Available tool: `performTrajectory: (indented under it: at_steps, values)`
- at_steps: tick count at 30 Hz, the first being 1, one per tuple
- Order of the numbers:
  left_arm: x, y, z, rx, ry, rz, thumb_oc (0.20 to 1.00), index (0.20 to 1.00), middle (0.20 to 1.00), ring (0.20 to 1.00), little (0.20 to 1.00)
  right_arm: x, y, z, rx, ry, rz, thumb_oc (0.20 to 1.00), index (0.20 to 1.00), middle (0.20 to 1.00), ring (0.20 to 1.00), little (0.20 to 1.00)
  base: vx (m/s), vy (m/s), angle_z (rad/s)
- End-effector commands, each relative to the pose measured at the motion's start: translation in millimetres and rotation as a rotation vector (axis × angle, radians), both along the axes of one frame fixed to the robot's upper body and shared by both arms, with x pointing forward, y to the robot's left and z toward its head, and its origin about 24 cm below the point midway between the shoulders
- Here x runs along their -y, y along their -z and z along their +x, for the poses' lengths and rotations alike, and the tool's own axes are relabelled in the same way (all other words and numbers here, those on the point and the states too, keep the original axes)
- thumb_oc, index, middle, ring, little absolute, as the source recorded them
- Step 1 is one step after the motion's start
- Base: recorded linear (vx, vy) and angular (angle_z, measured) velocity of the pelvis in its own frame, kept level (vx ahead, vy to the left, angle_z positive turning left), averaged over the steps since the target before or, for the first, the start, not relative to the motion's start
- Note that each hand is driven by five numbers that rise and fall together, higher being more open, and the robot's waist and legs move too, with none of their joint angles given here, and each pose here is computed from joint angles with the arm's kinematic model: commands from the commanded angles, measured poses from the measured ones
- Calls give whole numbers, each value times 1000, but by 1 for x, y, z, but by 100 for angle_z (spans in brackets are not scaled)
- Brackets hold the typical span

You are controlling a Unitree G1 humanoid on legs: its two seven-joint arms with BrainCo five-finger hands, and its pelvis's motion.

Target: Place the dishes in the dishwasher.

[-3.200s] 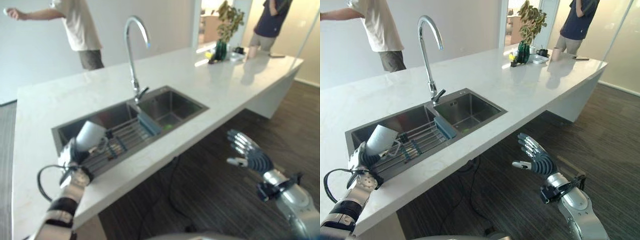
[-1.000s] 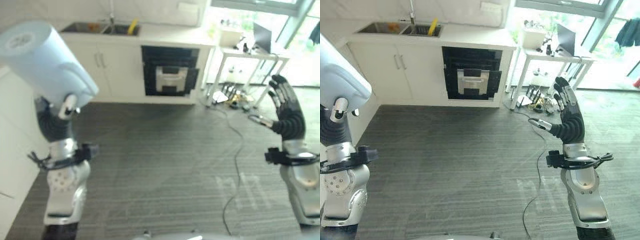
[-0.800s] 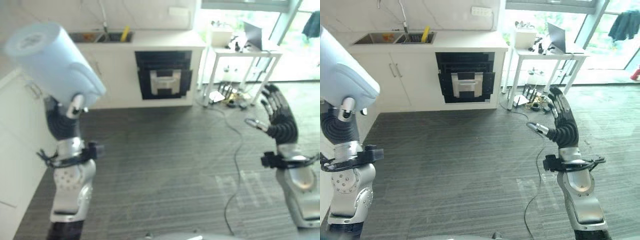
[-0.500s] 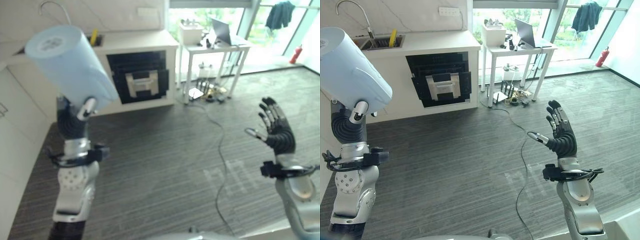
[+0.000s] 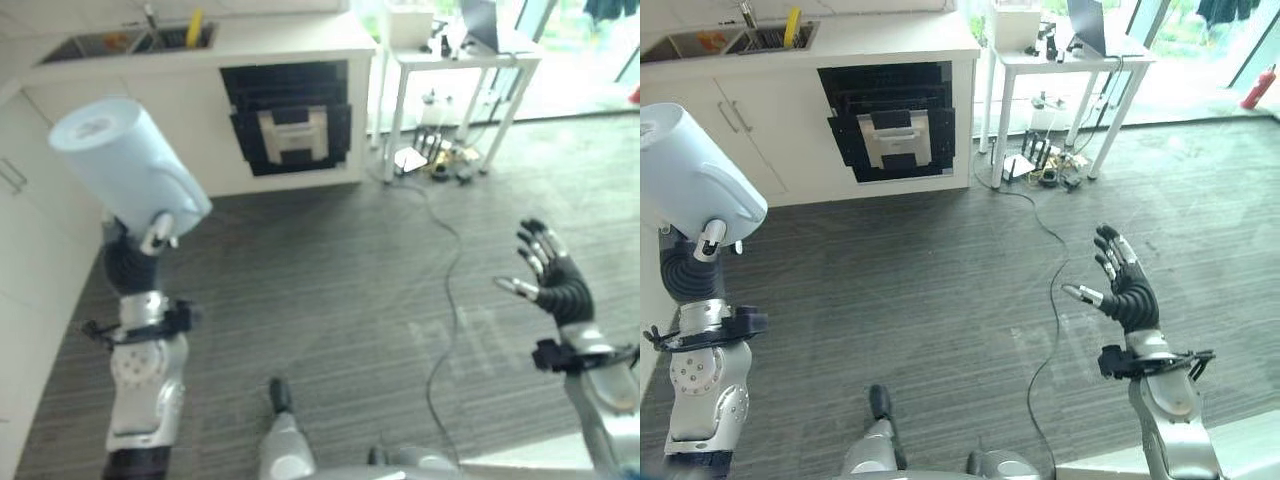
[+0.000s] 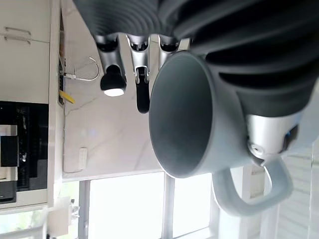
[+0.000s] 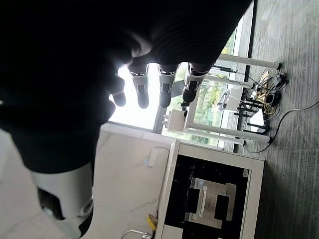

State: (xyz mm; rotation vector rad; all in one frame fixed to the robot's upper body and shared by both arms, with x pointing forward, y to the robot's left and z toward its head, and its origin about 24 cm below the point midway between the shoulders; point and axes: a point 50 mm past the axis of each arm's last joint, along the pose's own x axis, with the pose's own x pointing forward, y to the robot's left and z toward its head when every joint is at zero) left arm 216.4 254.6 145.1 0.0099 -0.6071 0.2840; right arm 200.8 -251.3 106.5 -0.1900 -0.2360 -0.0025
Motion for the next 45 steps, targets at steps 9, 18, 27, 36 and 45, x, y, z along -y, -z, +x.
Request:
performTrajectory:
  at_steps: [9, 18, 27, 36, 45]
  values:
    - [18, -44, -2, 128, 141, 179, 200, 200, 200, 200, 200, -39, -42, 20, 229, -61, 32, 1000, 1000, 1000, 1000, 1000, 629, 335, 5]
    - [25, -37, 0, 137, 108, 163, 200, 200, 200, 200, 200, -27, -49, 20, 254, -102, 37, 1000, 1000, 1000, 1000, 1000, 288, -245, 40]
    - [24, -35, -2, 121, 109, 102, 200, 200, 200, 200, 200, -27, -54, 19, 250, -101, 9, 1000, 1000, 1000, 1000, 1000, 94, -241, -26]
    - [28, -28, -2, 121, 121, 114, 200, 200, 200, 200, 200, -29, -50, 19, 235, -126, -9, 1000, 1000, 1000, 1000, 1000, 251, 92, -6]
    - [26, -35, 1, 139, 104, 144, 200, 200, 200, 200, 200, -44, -51, 23, 248, -206, 18, 1000, 1000, 1000, 1000, 1000, 211, 263, -51]
